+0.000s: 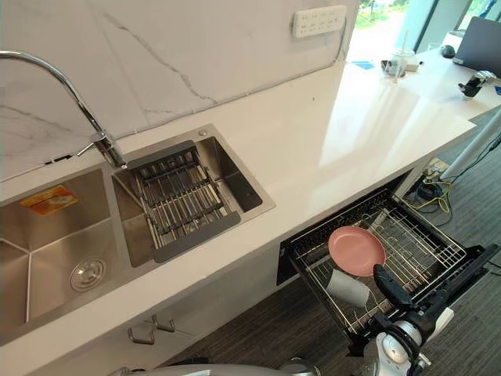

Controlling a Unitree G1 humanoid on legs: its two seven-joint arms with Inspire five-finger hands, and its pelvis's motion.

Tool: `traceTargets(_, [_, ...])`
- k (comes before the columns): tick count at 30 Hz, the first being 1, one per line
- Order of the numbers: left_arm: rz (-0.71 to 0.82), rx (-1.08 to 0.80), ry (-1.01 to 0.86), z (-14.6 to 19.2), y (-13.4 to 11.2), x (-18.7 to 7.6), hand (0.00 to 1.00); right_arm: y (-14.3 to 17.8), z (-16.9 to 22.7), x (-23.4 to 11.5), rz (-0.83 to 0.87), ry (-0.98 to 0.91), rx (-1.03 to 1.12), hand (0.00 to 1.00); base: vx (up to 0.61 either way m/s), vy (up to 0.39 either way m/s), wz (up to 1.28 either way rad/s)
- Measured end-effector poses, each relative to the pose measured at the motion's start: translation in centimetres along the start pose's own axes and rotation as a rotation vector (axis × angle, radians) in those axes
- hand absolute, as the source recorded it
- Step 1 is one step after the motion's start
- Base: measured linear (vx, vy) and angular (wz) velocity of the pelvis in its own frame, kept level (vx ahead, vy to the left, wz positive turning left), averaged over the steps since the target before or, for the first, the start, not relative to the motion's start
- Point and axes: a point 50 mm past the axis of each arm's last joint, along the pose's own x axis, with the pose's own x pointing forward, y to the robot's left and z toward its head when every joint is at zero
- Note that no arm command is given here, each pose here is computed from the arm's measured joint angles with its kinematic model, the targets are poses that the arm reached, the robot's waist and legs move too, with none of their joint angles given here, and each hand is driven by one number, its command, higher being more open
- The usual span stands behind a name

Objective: Walk over to the sink, pick up the cup, carry it to the dishwasher, place the cup inside the dishwasher, then close the dishwasher door

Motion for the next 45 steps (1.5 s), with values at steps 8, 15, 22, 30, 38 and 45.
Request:
traceTargets(8, [-0.011,0.035,-0.021,0.4,-0.3,-0.4,1.0,-0.1,0.7,0.0,-0.037,-0.039,-0.022,1.0,0.0,-0.001,0.01])
traceTargets(15, [-0.022,0.042,-0.038,0.6,-0.5,-0.6,1.0,-0.1,2.6,-0.1,-0.041,-0.118,-0.002,1.0,0.0,0.0,0.0])
traceTargets(22, [-0.018,0.049,-0.037,0.6,-0.6,-0.6,1.0,-0.1,3.8,-0.3,-0.028,-0.167,0.02,1.0,0.0,-0.01,-0.04])
traceTargets(30, [-0.007,0.045,-0.04,0.5,-0.7,-0.6,1.0,-0.7,4.0,-0.6,-0.034,-0.183,0.015,1.0,0.0,-0.001,-0.02])
traceTargets(38, [-0.009,0.035,-0.057,0.4,-0.6,-0.4,1.0,-0.7,4.6,-0.7,-0.004,-0.214,0.028,1.0,0.0,-0.001,0.02])
traceTargets(45, [-0.034,0.005,-0.069,0.2,-0.6,-0.2,1.0,-1.0,5.4,-1.1,0.028,-0.264,0.038,1.0,0.01,-0.004,0.08])
